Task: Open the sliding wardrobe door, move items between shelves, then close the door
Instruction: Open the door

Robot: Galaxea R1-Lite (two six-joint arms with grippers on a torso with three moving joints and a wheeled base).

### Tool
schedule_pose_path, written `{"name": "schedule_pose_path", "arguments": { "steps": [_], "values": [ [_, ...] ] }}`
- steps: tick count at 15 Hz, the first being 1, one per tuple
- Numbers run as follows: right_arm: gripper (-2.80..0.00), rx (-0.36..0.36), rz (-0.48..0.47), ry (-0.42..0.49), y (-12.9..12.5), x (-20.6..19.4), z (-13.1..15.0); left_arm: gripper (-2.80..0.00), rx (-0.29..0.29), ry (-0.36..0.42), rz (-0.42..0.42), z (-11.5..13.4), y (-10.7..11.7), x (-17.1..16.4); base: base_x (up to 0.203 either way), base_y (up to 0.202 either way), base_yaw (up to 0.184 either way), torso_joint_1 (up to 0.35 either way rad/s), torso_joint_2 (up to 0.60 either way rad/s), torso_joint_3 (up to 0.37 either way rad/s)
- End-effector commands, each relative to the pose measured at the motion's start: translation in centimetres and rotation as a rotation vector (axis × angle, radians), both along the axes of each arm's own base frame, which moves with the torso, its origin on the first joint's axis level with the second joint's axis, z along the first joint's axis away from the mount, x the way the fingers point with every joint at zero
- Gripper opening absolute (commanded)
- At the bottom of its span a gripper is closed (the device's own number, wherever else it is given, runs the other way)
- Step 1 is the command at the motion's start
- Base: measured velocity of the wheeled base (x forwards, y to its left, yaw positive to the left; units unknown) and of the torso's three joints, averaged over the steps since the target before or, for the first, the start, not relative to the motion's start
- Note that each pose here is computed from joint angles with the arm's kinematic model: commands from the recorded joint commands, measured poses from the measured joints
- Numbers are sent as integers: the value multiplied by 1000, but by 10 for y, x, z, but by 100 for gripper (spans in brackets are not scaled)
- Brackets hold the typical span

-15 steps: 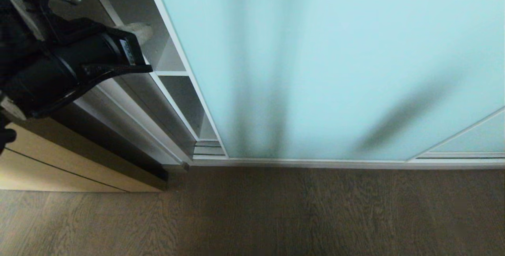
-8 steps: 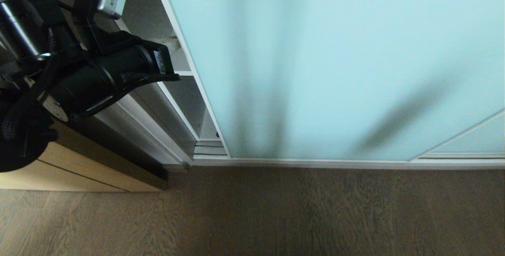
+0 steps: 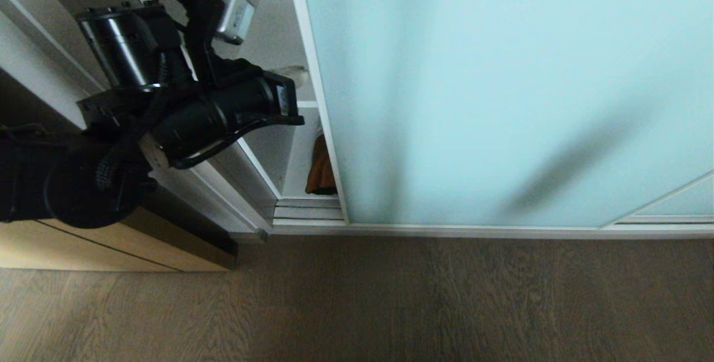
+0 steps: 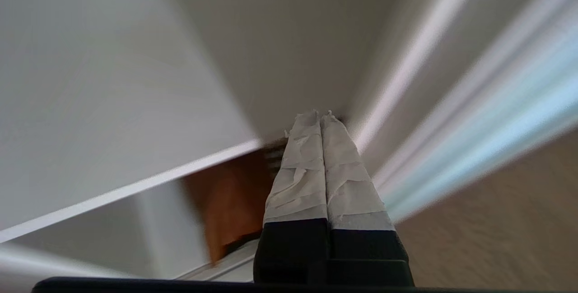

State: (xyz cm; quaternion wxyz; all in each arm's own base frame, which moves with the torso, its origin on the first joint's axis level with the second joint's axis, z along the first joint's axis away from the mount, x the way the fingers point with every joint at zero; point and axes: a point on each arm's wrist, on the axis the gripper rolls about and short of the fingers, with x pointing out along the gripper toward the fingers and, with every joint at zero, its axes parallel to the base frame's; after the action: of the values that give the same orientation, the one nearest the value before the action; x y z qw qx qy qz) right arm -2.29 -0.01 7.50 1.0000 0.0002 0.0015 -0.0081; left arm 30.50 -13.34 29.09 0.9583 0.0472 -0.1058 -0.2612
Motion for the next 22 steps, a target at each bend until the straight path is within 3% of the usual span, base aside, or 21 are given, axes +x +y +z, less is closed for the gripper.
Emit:
{"name": "schedule_pose_path", "arguments": {
  "steps": [1, 6, 10, 12, 14, 17, 20, 22],
  "values": [
    [-280, 0, -1, 2, 0, 0, 0, -280, 12, 23, -41, -11, -19, 6, 0, 0, 0, 0, 0, 0],
    [-280, 0, -1, 2, 0, 0, 0, -280, 14, 21, -139, -17, -66, 12, 0, 0, 0, 0, 0, 0],
    [-280, 0, -1, 2, 0, 0, 0, -280, 30, 48, -192, -36, -106, 17, 0, 0, 0, 0, 0, 0],
    [-280, 0, -1, 2, 0, 0, 0, -280, 28, 46, -187, -44, -126, 21, 0, 0, 0, 0, 0, 0],
    [-280, 0, -1, 2, 0, 0, 0, -280, -13, 2, -148, -40, -135, 27, 0, 0, 0, 0, 0, 0],
    [-280, 0, -1, 2, 0, 0, 0, -280, -56, -43, -100, -21, -127, 24, 0, 0, 0, 0, 0, 0],
    [-280, 0, -1, 2, 0, 0, 0, -280, -121, -131, -15, 26, -83, 11, 0, 0, 0, 0, 0, 0],
    [-280, 0, -1, 2, 0, 0, 0, -280, -140, -139, 68, 38, -60, 0, 0, 0, 0, 0, 0, 0]
  ]
}}
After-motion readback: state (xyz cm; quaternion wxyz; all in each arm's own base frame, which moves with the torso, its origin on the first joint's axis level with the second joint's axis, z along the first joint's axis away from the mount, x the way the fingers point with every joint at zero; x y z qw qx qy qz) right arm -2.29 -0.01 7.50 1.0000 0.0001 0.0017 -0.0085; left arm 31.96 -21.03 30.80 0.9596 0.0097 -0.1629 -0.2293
